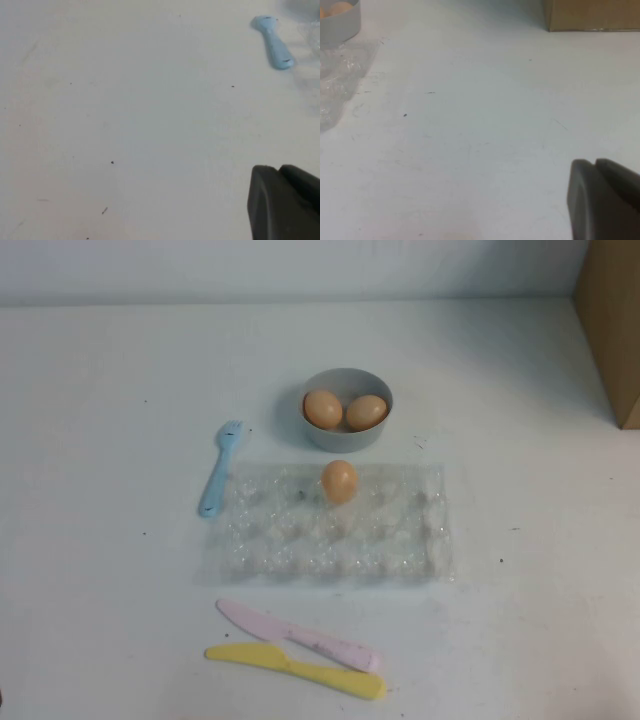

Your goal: Take an egg out of the egg box

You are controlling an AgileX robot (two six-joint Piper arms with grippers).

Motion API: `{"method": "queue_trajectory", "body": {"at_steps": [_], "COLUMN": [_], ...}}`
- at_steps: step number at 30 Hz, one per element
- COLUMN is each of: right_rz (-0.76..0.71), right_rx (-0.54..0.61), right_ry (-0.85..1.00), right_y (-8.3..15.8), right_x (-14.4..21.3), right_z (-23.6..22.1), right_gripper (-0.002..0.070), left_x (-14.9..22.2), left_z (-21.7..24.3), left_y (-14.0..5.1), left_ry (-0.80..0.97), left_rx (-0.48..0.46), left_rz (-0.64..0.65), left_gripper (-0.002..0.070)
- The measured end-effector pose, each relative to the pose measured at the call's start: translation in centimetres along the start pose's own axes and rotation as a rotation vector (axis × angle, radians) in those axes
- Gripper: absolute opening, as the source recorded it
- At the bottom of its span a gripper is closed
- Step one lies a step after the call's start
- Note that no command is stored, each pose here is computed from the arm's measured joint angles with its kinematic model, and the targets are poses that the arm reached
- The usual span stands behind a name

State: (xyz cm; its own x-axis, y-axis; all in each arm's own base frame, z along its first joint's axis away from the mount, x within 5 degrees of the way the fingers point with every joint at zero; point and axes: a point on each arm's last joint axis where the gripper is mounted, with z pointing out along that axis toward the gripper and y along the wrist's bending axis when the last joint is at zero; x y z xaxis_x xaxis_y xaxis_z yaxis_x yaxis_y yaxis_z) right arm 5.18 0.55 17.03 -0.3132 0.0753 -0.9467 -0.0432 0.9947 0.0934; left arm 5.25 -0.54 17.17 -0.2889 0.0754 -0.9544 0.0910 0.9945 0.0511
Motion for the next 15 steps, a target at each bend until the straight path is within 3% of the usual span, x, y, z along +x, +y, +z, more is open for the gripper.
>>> {"method": "queue_trajectory", "body": {"at_steps": [15], "right_rz": [0.007], "right_rx": [-0.003], "right_ry": [0.0], "right_y": [0.03], "right_x": [0.0], "right_z": [0.0], "right_gripper": [-0.0017], "left_x": [0.0], "left_z": [0.0], "left_y": [0.0], "left_ry": [0.0], "left_rx": [0.0], "left_rz": [0.0], "left_gripper": [-0.0004]}}
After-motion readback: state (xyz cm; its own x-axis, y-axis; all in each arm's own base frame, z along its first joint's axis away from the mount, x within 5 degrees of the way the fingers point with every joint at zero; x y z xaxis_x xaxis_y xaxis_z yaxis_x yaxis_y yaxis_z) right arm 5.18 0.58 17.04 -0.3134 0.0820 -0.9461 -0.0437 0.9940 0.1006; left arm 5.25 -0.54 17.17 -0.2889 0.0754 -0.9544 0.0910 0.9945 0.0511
